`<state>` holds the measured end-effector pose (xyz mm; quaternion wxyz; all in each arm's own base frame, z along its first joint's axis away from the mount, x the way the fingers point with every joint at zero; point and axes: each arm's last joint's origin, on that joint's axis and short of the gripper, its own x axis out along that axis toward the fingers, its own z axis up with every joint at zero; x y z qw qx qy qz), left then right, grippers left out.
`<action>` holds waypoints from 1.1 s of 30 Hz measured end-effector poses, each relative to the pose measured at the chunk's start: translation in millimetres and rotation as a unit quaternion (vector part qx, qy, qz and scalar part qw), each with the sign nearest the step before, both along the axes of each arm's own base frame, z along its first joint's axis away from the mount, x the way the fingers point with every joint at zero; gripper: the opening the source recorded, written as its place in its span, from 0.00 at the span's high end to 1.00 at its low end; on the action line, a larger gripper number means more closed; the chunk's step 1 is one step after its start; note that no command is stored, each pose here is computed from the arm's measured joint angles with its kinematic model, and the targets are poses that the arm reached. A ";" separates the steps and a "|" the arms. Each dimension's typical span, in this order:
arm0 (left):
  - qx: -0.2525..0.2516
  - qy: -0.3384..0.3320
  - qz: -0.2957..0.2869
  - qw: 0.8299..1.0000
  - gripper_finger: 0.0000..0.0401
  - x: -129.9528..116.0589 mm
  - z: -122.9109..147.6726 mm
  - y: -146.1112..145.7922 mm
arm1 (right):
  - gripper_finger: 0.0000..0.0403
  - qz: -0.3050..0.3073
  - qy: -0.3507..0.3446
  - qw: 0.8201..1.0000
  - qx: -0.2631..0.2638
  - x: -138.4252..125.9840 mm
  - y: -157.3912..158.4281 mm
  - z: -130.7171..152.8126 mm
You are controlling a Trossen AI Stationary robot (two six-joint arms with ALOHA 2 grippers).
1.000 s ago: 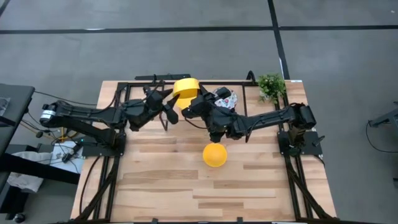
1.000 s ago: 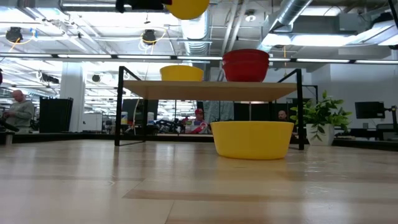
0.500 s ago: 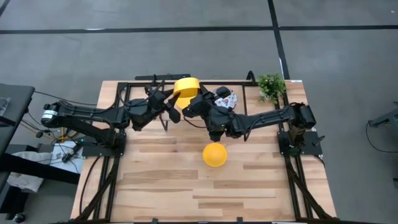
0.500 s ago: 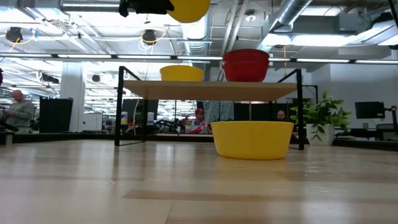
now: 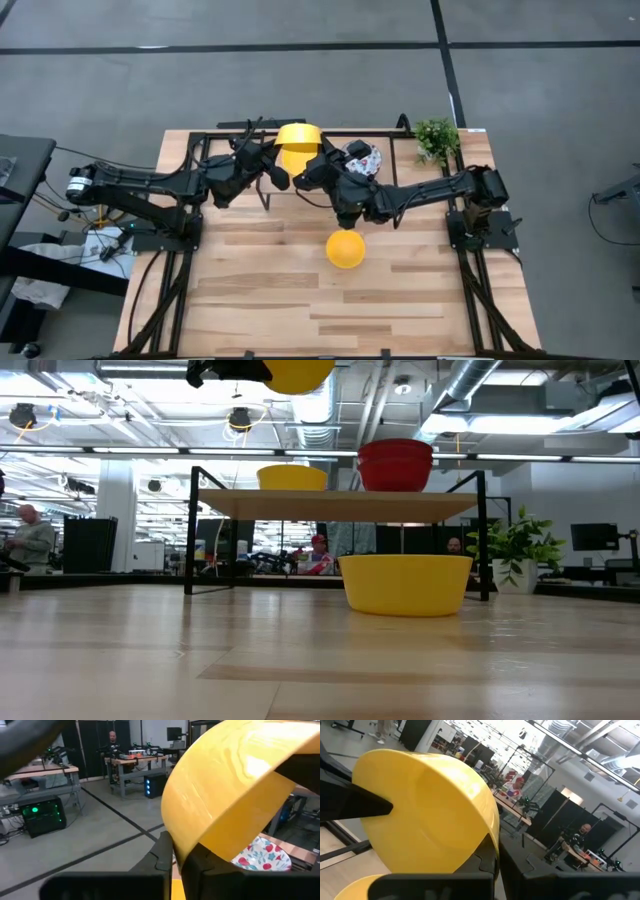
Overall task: Pick & Place Mini bowls
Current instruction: Stack the bottom yellow bowl on the yellow bowl on the shelf
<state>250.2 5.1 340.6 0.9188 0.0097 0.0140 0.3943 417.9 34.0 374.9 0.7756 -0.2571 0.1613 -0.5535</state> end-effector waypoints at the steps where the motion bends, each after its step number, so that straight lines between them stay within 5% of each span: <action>1: 0.000 -0.001 -0.001 1.000 0.97 0.0 0.1 0.0 | 1.00 0.000 0.000 1.000 0.000 0.0 0.0 0.0; 14: 0.002 -0.002 -0.032 0.999 0.98 1.3 1.0 -2.2 | 0.79 0.005 0.018 1.000 -0.006 -0.5 6.3 -0.4; 22: 0.005 0.003 -0.039 0.999 0.98 1.8 0.4 -3.4 | 0.63 0.009 0.087 0.996 -0.027 -4.5 30.2 -1.3; 33: 0.018 0.031 0.046 0.998 0.98 -1.4 -1.9 19.3 | 0.57 0.014 0.111 0.993 -0.031 -12.6 60.1 -1.2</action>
